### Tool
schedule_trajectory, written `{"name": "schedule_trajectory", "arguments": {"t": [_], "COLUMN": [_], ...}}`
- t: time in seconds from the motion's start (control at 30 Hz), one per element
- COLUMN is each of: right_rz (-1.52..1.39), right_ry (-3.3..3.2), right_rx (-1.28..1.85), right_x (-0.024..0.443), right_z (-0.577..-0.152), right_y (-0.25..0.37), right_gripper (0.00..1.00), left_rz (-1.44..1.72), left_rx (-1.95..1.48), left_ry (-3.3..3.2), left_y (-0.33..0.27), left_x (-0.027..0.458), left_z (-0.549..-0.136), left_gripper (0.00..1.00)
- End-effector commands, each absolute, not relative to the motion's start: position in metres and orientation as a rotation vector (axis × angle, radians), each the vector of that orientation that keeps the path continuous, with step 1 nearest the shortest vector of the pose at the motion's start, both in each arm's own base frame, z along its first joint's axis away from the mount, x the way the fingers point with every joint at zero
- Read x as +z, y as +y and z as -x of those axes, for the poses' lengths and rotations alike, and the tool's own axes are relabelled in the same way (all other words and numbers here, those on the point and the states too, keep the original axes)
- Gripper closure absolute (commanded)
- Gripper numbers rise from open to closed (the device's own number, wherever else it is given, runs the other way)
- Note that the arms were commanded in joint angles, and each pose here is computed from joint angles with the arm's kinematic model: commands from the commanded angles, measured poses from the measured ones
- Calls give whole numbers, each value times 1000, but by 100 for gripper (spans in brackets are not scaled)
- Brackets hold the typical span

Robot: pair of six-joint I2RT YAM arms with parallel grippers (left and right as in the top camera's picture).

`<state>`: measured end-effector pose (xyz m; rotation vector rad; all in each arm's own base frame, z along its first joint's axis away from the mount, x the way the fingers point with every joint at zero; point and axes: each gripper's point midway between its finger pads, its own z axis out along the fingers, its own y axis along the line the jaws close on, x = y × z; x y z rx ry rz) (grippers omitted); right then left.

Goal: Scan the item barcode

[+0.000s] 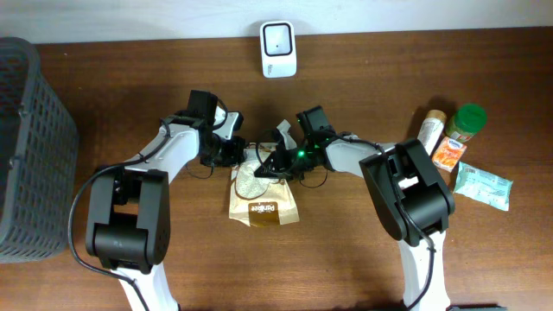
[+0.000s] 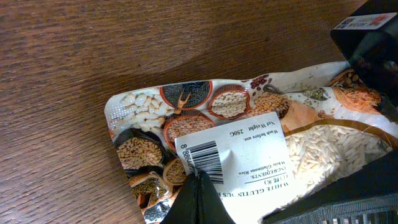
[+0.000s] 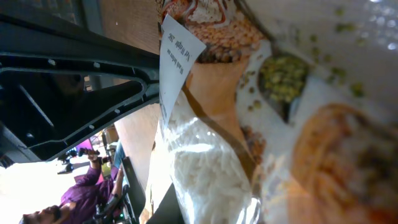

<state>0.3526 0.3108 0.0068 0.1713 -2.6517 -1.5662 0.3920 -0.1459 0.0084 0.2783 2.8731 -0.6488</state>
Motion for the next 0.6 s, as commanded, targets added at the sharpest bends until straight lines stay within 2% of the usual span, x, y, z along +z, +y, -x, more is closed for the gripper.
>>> {"name": "schedule_trajectory", "arguments": {"t": [0.0,0.23,0.4,0.57], "right_rz": [-105,-332,-539,-744], "right_ry": [-2677,-2674,-2718,-2741], "right_rx": [-1527,-1704,-1766,-1912], "right_x": [-13,36,81,150], "right_z": [-358,-365,-362,-359], "right_y": [294,288,283,272], "right_gripper": [96,96,96,96], "left_rz": [-285,-274,-208,-95], "left_rx": [-687,-685,-652,-601], "left_ry": [2932,2921,2816,2674], "left_y": [-154,-151,-118,-74], "left_x": [-9,3,67,126], "left_z": [-378,-381,-400,-412], "left_gripper": [100,100,100,87]}}
